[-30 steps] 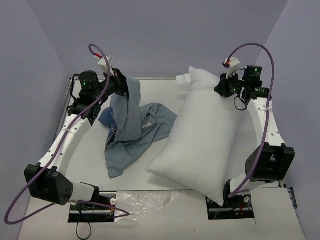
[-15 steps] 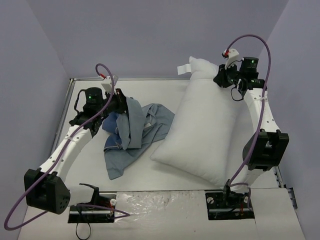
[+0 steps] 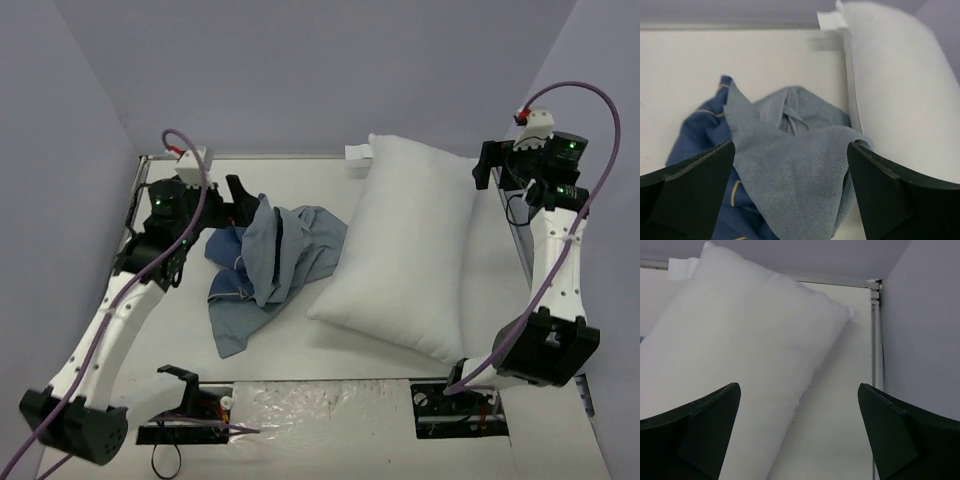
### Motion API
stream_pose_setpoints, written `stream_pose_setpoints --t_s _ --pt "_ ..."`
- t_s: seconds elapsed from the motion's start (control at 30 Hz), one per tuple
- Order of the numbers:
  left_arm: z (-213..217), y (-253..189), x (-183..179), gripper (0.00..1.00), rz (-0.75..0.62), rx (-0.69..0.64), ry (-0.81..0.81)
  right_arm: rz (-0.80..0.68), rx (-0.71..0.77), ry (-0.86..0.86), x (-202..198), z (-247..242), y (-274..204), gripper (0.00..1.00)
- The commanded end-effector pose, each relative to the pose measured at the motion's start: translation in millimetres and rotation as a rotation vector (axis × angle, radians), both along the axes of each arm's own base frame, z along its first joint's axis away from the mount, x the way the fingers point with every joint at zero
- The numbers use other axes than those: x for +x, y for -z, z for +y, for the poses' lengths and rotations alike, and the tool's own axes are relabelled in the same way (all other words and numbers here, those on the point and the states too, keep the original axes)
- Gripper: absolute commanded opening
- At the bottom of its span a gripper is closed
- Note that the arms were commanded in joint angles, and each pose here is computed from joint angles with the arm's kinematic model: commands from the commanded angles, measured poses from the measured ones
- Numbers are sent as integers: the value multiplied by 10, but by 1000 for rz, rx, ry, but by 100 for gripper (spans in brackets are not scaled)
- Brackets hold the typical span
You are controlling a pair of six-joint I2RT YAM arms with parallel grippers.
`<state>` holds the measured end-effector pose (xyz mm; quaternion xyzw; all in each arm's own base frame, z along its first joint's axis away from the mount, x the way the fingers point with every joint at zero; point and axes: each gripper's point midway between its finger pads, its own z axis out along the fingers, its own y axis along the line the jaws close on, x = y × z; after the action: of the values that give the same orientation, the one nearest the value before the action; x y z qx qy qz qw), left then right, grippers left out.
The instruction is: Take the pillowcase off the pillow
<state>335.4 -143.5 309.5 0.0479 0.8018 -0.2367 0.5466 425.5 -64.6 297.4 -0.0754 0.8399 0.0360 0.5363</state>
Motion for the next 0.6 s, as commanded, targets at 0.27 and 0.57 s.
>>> stream_pose_setpoints --t_s 0.27,0.57 --pt "588 -361 -574 94 -67 -1 -247 22 50 296 -460 -273 -133 100" --pt "653 -239 -804 94 -63 -4 -247 -28 94 370 -528 -304 -334 100"
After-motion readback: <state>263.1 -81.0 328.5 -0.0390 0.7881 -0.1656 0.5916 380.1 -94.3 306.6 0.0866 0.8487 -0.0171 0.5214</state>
